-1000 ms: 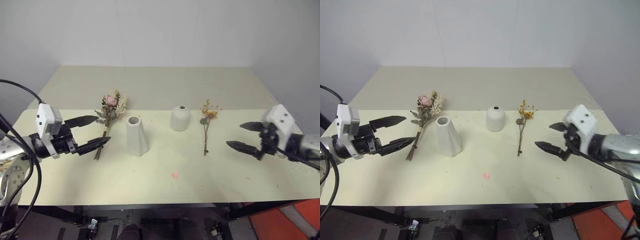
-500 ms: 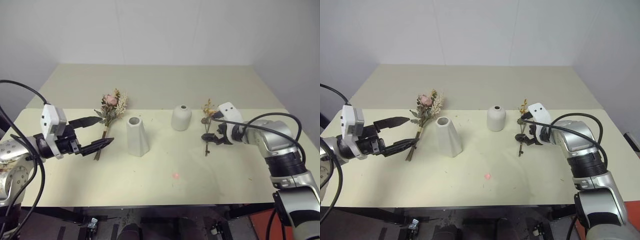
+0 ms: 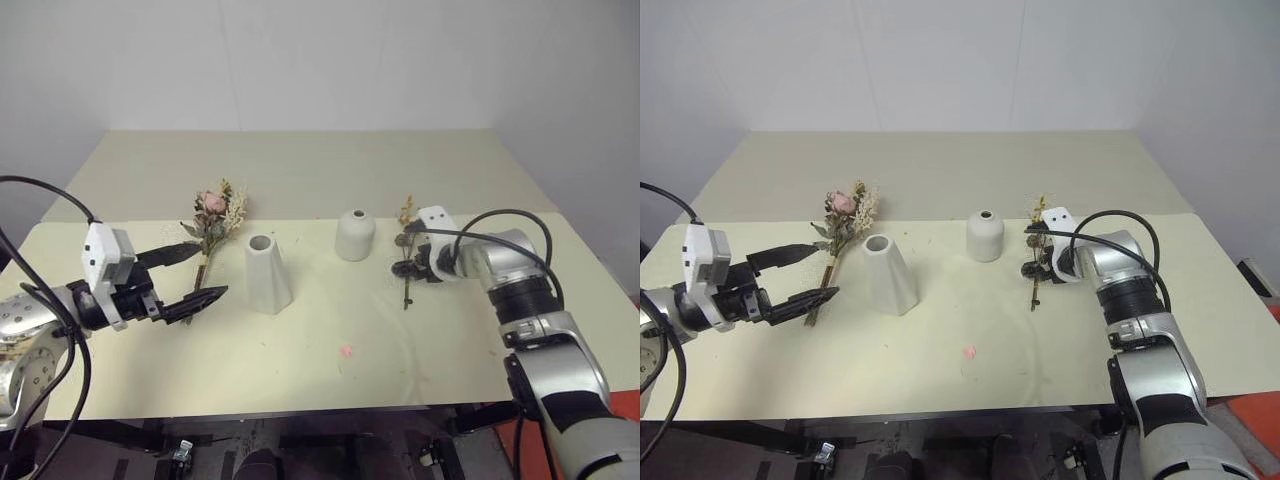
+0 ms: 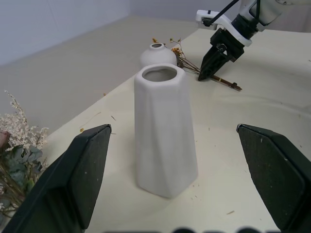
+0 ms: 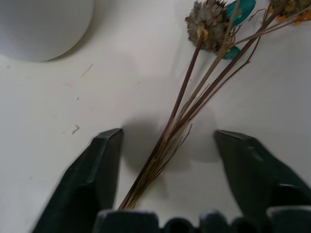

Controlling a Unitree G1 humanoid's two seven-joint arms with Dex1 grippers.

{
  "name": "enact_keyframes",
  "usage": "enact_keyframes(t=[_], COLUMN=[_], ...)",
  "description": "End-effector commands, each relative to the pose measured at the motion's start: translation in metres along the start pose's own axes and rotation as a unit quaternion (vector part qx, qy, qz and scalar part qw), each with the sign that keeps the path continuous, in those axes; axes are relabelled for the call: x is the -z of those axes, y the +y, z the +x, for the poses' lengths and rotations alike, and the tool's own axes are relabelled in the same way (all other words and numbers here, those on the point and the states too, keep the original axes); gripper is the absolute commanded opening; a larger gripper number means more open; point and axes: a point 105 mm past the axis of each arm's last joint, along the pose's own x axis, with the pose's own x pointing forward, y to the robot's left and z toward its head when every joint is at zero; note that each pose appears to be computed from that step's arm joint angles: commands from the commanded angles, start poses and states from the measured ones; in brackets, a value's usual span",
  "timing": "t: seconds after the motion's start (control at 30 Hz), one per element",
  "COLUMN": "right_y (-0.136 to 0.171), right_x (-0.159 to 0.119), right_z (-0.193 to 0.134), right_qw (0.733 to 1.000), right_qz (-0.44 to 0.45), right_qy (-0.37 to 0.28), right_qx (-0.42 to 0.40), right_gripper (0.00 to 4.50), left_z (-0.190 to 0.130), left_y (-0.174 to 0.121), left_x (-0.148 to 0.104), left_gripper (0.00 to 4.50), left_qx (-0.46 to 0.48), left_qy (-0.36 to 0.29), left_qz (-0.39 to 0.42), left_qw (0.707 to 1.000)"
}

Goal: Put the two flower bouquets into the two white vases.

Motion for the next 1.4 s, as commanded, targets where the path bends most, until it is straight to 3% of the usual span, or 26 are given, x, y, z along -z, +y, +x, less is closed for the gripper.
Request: enact_keyframes(t=[0.03,0.23,0.43,0.53,0.6,0.7,0.8,0.9,0.97,1.07,1.4], right_y=[-0.006,-0.011,-0.017,-0.024,-0.026,-0.02,-0.017,-0.007,0.006,0.021,0.051], right_x=[-0.008,-0.007,-0.013,-0.046,-0.083,-0.115,-0.137,-0.146,-0.156,-0.165,-0.171], right_z=[0.001,0.003,0.002,-0.013,-0.042,-0.082,-0.107,-0.112,-0.121,-0.119,-0.084], right_qw=[1.0,1.0,0.999,0.985,0.942,0.868,0.814,0.784,0.748,0.721,0.736], right_qz=[0.003,0.002,0.004,-0.029,-0.072,-0.104,-0.014,0.053,0.13,0.174,0.181], right_qy=[-0.01,-0.001,-0.021,-0.135,-0.284,-0.436,-0.536,-0.592,-0.647,-0.671,-0.648], right_qx=[0.013,0.025,0.046,0.101,0.161,0.212,0.225,0.177,0.07,-0.014,-0.074], right_gripper=[2.08,0.02,0.02,0.02,0.02,0.02,0.02,0.02,0.02,0.02,0.02], left_z=[-0.004,-0.004,-0.005,-0.006,-0.007,-0.008,-0.006,-0.004,-0.003,-0.004,-0.015], left_y=[-0.001,-0.001,0.002,0.004,0.005,0.006,0.006,0.006,0.007,0.006,0.002], left_x=[-0.014,-0.013,-0.011,-0.012,-0.014,-0.014,-0.015,-0.016,-0.017,-0.017,-0.016], left_gripper=[4.5,4.5,4.5,4.5,4.5,4.5,4.5,4.5,4.5,4.5,4.5], left_qx=[-0.007,-0.012,-0.021,-0.022,-0.022,-0.021,-0.013,-0.01,-0.008,-0.006,-0.023], left_qy=[-0.019,-0.018,-0.011,-0.01,-0.01,-0.011,-0.011,-0.012,-0.014,-0.013,-0.002], left_qz=[0.03,0.029,0.031,0.033,0.035,0.035,0.034,0.035,0.035,0.034,0.032], left_qw=[0.999,0.999,0.999,0.999,0.999,0.999,0.999,0.999,0.999,0.999,0.999])
